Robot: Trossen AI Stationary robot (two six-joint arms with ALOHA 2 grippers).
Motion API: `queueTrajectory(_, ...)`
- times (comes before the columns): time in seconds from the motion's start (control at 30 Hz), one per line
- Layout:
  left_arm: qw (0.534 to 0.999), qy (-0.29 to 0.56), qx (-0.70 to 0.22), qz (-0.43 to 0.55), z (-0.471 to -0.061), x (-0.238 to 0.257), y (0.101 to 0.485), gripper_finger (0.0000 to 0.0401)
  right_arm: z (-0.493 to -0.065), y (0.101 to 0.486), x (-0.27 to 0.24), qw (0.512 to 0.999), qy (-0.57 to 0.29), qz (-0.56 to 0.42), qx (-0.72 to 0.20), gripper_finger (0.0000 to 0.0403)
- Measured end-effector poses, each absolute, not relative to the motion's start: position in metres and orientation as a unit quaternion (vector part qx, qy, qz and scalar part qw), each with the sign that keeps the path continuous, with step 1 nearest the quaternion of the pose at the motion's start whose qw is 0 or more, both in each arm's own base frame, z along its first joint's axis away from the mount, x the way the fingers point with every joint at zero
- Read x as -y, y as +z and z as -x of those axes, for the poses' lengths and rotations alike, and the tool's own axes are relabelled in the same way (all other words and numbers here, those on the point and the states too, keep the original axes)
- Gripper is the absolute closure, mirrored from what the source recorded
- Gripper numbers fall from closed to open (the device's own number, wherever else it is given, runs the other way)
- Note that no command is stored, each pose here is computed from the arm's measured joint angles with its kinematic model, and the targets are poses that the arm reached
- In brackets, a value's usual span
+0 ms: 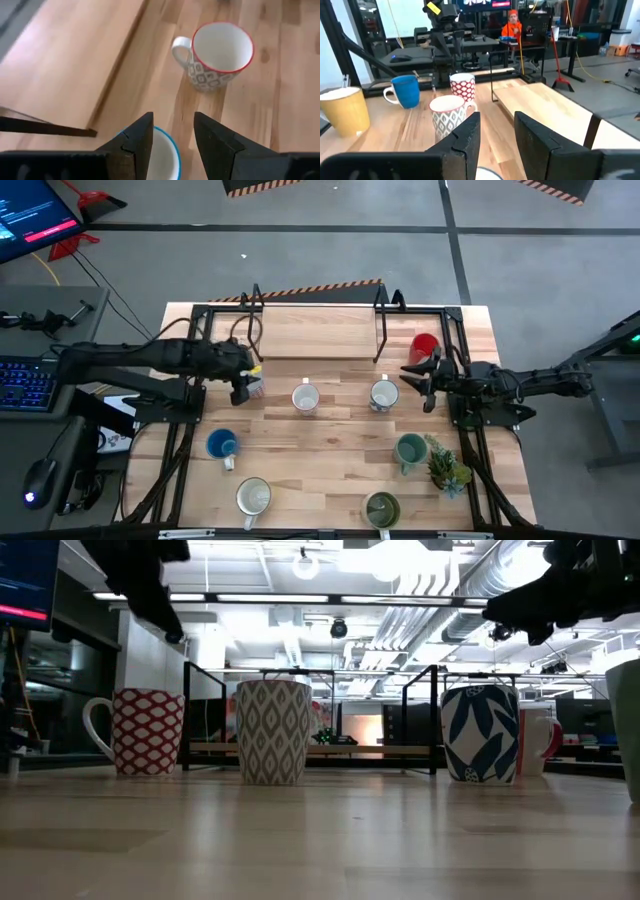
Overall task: Place coffee mugs
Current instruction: Put the red patterned mug on the shelf
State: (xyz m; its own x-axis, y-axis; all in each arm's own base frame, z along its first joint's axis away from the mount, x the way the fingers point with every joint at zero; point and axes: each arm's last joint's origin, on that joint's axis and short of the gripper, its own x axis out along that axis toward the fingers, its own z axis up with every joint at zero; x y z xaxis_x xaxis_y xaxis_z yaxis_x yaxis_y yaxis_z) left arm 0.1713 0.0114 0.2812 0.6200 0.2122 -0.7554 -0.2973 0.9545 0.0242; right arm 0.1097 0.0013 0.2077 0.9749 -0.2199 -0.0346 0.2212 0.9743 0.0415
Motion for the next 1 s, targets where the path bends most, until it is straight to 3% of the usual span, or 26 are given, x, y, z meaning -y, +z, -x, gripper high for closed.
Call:
queueTrajectory(0.37,0.841,0.158,-0.510,0.085,-0.197,-0.012,0.248,0.0267,-0.110,0.204,-0.002,0.995,-0.093,-0.029,-0.031,0.0295)
queueTrajectory(1.0,0.804,0.173,-0.557,0.119,-0.207,-0.011,0.230,0.0267,-0.110,0.201,-0.004,0.996,-0.071,-0.030,-0.052,0.0295)
